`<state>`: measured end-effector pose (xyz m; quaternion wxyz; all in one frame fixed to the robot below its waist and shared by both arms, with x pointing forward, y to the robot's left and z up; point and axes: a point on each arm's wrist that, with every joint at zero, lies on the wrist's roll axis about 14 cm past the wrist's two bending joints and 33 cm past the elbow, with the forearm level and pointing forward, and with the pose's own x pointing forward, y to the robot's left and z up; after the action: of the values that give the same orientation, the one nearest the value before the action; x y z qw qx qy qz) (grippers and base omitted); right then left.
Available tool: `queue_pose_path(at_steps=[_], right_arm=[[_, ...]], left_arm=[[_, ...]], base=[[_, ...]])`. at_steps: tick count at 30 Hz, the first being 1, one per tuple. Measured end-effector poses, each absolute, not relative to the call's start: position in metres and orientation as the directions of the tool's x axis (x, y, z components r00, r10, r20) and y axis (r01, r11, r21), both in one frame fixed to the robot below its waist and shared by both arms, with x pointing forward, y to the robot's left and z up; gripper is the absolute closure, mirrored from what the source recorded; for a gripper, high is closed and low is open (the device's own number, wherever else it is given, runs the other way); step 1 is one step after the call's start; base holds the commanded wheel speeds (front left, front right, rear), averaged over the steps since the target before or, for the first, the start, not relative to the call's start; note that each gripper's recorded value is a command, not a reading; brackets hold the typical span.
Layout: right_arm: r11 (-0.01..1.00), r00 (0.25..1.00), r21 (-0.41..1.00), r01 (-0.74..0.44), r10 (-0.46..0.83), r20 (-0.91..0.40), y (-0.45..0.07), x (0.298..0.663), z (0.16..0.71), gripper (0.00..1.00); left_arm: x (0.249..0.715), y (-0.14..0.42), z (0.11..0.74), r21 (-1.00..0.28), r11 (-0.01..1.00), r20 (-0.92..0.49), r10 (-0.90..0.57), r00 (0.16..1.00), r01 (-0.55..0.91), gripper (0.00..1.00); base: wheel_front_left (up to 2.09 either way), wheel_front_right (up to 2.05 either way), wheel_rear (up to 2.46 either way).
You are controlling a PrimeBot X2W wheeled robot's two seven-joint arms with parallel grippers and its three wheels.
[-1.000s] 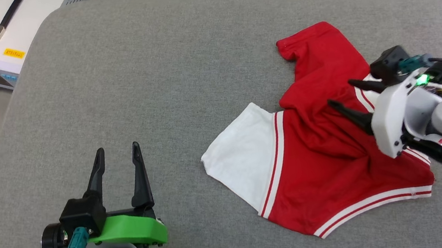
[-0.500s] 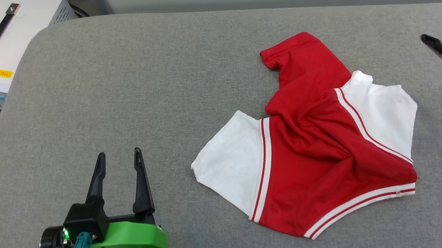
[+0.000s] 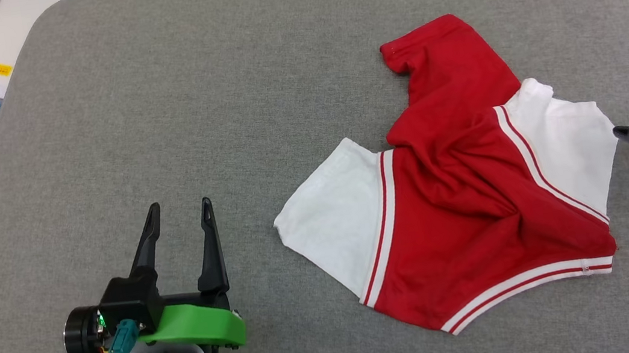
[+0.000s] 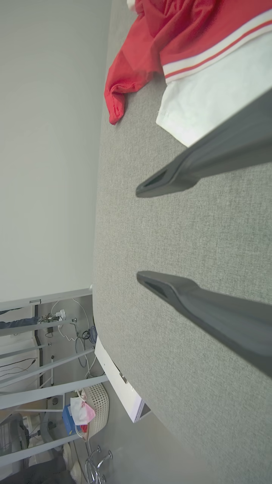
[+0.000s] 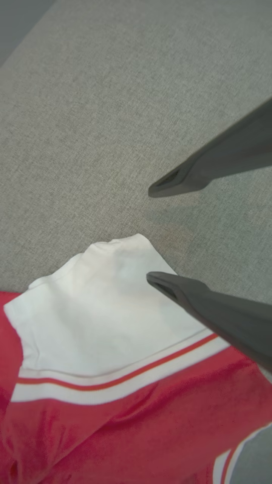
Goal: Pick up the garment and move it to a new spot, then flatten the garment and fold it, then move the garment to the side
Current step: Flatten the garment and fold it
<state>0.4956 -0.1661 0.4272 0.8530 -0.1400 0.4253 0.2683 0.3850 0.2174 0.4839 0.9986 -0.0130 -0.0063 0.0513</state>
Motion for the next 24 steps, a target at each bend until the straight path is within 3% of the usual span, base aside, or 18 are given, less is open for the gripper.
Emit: queue_pose_path(at_steps=[8,16,17,18,24], right_arm=[[0.818,0.411,0.022,-0.574,0.312,-0.856,-0.153,0.490,0.374,0.00],[0.832,0.394,0.020,-0.555,0.284,-0.874,-0.158,0.489,0.354,0.00],[0.832,0.397,0.021,-0.554,0.287,-0.872,-0.158,0.489,0.354,0.85],[0.832,0.402,0.021,-0.554,0.290,-0.868,-0.158,0.489,0.355,1.00],[0.829,0.472,0.033,-0.558,0.349,-0.810,-0.149,0.486,0.369,1.00]], left_arm=[[0.393,0.218,0.476,-0.024,0.995,-0.011,0.101,0.995,-0.102,0.00],[0.394,0.222,0.471,-0.018,0.993,-0.024,0.114,0.993,-0.115,0.00],[0.395,0.222,0.471,-0.019,0.993,-0.024,0.114,0.993,-0.114,0.00],[0.395,0.222,0.471,-0.019,0.993,-0.024,0.112,0.993,-0.113,0.00],[0.396,0.217,0.476,-0.028,0.995,-0.008,0.098,0.995,-0.098,0.00]], base=[[0.00,0.00,0.00],[0.00,0.00,0.00],[0.00,0.00,0.00],[0.00,0.00,0.00],[0.00,0.00,0.00]])
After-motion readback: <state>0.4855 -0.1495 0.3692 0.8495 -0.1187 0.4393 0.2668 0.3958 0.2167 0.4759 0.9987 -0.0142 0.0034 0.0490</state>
